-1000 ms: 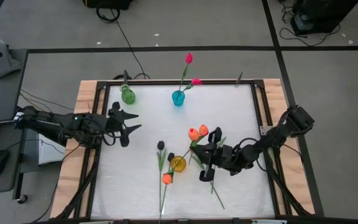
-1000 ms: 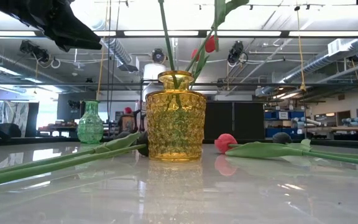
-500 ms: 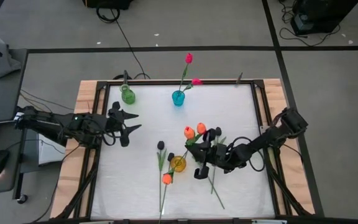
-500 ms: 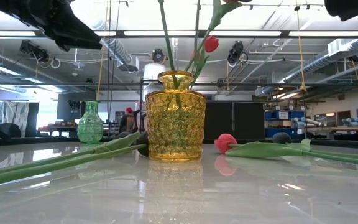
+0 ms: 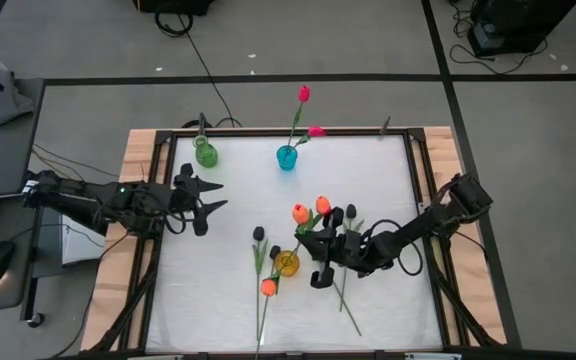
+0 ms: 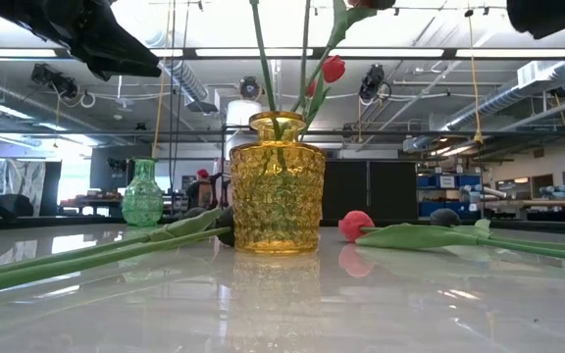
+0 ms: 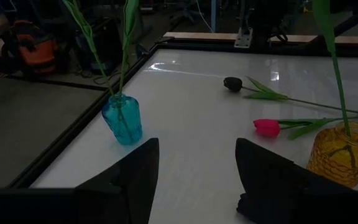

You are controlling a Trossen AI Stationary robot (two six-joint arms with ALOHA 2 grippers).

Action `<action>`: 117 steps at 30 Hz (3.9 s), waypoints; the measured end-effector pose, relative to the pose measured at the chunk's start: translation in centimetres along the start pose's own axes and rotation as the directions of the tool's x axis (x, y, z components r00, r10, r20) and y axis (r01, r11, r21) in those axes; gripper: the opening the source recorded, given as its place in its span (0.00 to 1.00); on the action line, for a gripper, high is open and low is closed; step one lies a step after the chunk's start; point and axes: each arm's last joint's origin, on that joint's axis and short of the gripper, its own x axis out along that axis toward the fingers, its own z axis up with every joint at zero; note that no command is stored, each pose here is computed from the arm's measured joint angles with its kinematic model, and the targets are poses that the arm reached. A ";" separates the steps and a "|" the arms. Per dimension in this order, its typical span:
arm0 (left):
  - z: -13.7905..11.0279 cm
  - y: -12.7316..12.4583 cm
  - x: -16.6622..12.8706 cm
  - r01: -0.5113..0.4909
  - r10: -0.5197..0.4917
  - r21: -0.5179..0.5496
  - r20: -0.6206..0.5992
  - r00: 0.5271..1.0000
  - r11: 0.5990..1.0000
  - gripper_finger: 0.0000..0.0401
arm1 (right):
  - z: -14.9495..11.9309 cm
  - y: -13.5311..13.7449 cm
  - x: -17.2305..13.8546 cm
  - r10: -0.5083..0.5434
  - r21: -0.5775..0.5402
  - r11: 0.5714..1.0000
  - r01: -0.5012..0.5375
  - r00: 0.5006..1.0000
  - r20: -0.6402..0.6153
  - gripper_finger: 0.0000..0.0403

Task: Sort flowers into vase by color
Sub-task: Put the orange flower into the yellow vase, then put the right black flower into the green vase

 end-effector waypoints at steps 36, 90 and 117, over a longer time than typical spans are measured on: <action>0.0 0.0 0.0 0.000 0.000 0.020 0.001 1.000 1.000 0.54 | -1.7 -0.8 1.3 0.109 -0.053 0.992 -0.115 0.989 -0.095 0.05; 0.0 0.0 0.0 0.000 0.000 0.026 0.000 1.000 1.000 0.54 | -1.4 1.2 -0.5 0.131 -0.188 0.961 -0.202 0.933 -0.336 0.39; -0.6 0.1 0.0 -0.007 0.007 -0.009 -0.059 0.998 1.000 0.54 | 7.3 -3.2 -8.6 -0.218 -0.118 0.973 0.197 0.631 -0.745 0.39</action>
